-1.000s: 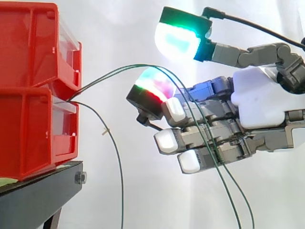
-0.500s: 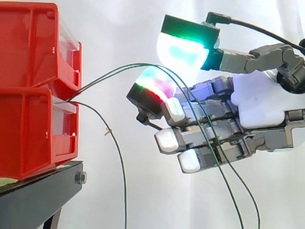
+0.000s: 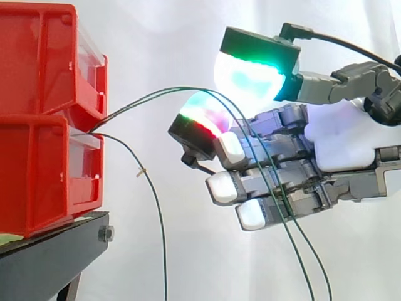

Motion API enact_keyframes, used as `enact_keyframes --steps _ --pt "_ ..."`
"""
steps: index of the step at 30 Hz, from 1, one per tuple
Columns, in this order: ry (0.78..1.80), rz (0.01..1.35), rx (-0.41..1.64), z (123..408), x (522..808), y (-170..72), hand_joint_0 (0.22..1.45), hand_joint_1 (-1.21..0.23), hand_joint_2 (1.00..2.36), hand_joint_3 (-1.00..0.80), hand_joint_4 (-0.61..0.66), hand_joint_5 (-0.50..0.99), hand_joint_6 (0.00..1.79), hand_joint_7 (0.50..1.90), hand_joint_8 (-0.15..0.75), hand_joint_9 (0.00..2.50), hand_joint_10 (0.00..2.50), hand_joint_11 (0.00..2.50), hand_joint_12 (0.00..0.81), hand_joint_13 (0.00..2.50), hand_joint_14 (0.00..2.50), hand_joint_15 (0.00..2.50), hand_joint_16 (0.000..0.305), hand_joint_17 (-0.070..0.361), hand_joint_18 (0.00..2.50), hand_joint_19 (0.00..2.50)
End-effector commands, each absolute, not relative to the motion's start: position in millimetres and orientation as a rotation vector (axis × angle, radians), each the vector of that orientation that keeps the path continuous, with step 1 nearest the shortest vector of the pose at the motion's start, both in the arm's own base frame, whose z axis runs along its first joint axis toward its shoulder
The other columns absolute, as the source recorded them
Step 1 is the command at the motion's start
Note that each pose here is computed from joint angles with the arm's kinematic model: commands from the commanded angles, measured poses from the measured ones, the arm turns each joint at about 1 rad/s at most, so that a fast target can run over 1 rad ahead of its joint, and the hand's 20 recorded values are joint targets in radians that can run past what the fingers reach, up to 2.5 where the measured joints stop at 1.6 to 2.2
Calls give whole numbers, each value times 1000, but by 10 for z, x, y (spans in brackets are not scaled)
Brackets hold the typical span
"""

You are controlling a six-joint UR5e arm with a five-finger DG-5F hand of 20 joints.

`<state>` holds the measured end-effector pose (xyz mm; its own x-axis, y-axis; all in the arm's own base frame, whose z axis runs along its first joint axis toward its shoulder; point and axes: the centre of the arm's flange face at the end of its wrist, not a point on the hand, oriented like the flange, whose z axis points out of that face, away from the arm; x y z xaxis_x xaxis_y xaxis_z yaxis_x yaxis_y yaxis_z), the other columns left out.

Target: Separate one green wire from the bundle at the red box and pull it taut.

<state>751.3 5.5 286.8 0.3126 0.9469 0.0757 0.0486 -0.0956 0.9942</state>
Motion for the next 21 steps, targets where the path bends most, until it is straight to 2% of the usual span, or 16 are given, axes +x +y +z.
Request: enact_keyframes --steps 1,3,4,6,12,16,21 --pt "981 993 1463 2857 7496 31 579 -931 1000 -500 141 -169 895 1004 266 993 19 696 346 927 19 493 45 101 815 493" --pt "985 987 1475 2857 7478 15 521 -784 1000 -500 157 -151 883 1036 281 1048 18 678 362 953 18 486 47 106 856 503" --pt "987 986 1479 2854 7474 13 523 -774 1000 -500 152 -151 882 1044 281 1049 18 678 362 954 18 485 47 106 856 503" --pt "988 988 1498 2832 7460 11 528 -616 1000 -500 148 -148 873 1070 294 1083 16 673 367 972 18 492 48 108 870 521" --pt "1000 971 1529 2851 7423 -21 564 -445 1000 -500 136 -150 863 1069 287 1106 21 672 360 973 18 493 47 106 865 542" --pt "1004 959 1533 2887 7422 -56 604 -479 1006 -429 125 -151 860 1092 283 1110 17 682 357 967 18 492 47 105 858 547" --pt "1005 950 1533 2902 7422 -90 595 -602 1015 -273 137 -155 867 1158 289 1077 20 690 359 950 18 490 48 107 860 540"
